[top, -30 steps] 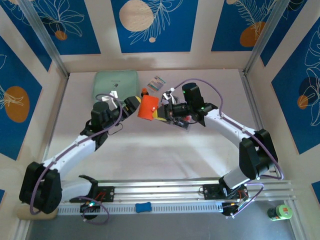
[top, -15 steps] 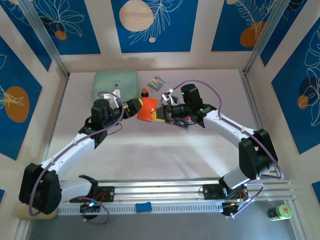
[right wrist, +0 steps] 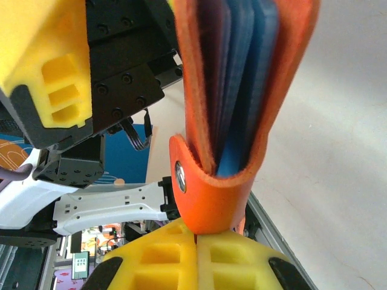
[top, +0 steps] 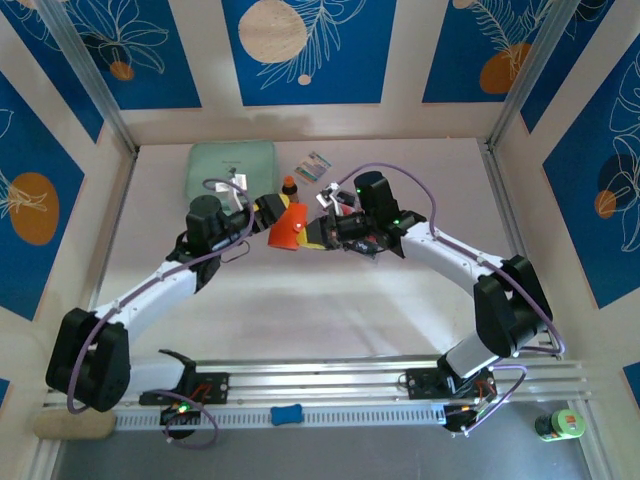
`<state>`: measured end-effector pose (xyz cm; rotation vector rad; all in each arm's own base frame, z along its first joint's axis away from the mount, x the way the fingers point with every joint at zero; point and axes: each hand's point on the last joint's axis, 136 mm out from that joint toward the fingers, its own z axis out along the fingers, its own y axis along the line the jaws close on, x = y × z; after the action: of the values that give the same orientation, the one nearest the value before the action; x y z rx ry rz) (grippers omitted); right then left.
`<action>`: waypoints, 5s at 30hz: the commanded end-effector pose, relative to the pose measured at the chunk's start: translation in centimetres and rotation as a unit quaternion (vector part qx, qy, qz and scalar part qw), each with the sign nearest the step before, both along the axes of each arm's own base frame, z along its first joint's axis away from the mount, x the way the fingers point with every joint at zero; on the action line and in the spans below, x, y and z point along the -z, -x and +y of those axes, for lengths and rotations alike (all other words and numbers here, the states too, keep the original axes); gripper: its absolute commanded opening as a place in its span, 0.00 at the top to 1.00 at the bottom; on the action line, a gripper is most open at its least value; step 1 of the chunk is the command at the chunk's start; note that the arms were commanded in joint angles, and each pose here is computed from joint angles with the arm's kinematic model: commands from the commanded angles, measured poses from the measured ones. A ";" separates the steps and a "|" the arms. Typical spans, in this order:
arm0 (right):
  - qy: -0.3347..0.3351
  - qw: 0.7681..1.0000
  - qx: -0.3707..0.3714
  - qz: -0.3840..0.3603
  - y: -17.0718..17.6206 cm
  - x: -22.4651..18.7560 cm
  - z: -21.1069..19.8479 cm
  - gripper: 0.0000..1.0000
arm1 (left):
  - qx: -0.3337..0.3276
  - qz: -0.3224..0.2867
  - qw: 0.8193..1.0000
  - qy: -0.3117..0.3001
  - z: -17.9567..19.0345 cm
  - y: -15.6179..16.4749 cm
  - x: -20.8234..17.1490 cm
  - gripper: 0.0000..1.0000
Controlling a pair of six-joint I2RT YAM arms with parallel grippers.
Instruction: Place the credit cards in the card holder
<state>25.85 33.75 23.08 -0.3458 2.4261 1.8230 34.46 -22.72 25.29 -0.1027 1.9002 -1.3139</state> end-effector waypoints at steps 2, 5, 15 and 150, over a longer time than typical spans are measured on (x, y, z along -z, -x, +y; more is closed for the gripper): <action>-0.017 1.000 -0.017 -0.008 0.4 -1.4 0.4 1.00 | 0.016 -0.003 1.000 0.017 -0.4 0.4 0.2 0.30; -0.017 1.000 -0.017 -0.009 0.3 -1.4 0.5 1.00 | 0.020 0.000 1.000 0.017 -0.4 0.5 0.7 0.32; -0.014 1.000 -0.018 -0.003 0.1 -0.9 0.6 1.00 | 0.043 -0.010 0.998 0.039 -1.1 0.8 0.5 0.60; -0.134 0.975 0.179 0.011 -5.8 -1.3 -3.2 1.00 | -0.183 0.058 0.950 0.247 -0.5 -0.6 -0.8 0.40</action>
<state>31.86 31.22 24.38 0.1507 2.0677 1.9545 35.75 -22.44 26.10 -0.8239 1.4795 -1.4803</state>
